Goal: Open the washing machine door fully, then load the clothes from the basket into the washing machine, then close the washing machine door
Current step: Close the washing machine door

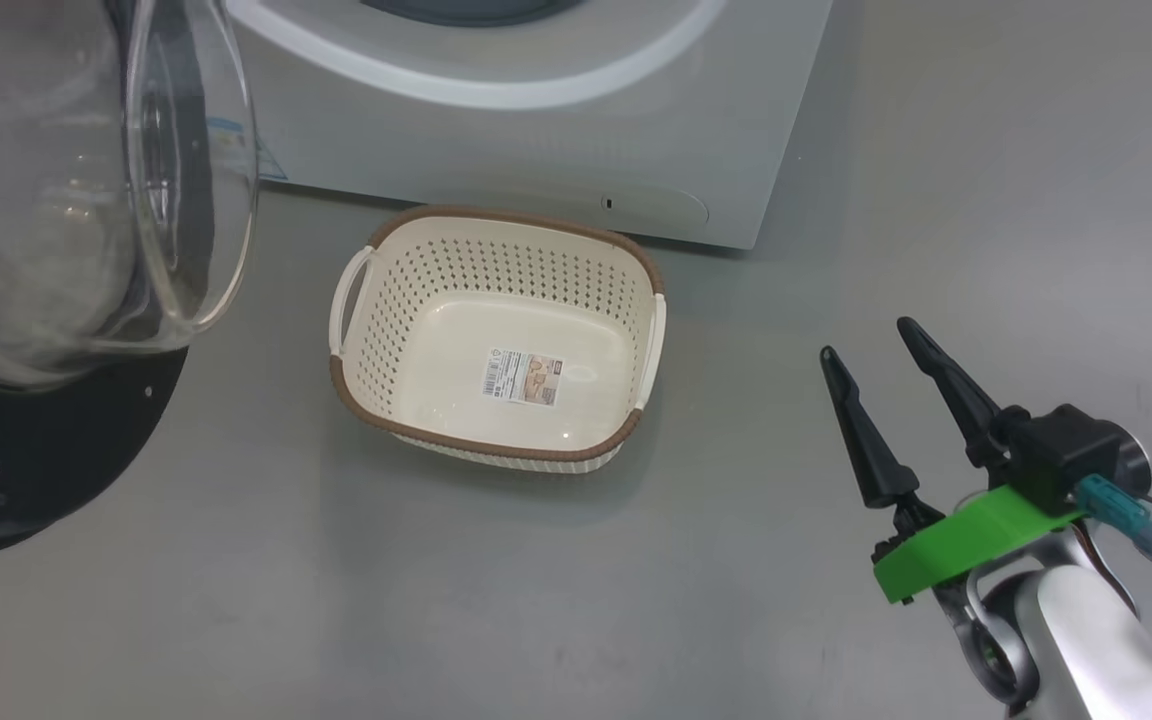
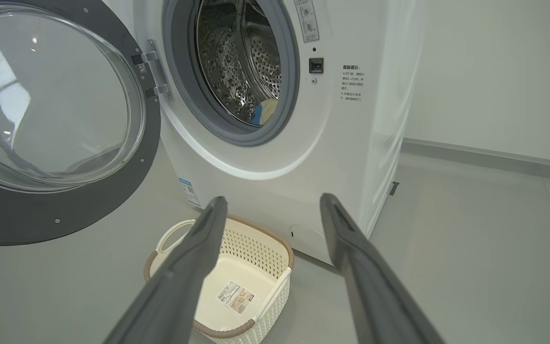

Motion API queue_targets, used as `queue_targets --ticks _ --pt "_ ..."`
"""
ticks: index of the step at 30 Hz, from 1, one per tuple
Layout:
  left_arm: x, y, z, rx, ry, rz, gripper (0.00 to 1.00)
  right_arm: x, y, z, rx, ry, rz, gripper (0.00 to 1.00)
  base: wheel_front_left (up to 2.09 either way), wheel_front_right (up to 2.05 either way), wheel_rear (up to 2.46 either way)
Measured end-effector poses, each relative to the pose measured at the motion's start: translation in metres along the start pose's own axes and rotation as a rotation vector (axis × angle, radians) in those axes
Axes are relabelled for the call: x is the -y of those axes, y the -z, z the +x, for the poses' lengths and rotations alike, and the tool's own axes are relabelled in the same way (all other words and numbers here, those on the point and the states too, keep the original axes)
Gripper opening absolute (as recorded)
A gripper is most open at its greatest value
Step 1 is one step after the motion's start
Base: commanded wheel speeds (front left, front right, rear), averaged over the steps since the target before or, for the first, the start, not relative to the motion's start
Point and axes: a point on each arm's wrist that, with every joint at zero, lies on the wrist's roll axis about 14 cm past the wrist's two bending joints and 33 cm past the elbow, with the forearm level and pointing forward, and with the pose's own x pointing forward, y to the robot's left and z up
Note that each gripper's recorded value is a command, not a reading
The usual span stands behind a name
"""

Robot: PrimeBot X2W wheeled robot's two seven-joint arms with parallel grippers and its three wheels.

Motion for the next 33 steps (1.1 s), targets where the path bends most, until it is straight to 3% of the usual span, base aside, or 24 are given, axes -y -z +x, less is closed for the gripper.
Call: queue_targets --ticks 16,33 --pt "0.034 0.062 -0.007 -0.171 0.154 0.043 0.00 -0.010 -0.013 -0.008 0.036 -0.005 0.001 1.00 0.00 0.00 0.00" --pt "0.093 0.172 0.013 -0.389 0.367 0.004 0.00 0.007 -0.022 -0.024 0.065 0.072 0.003 1.00 0.00 0.00 0.00"
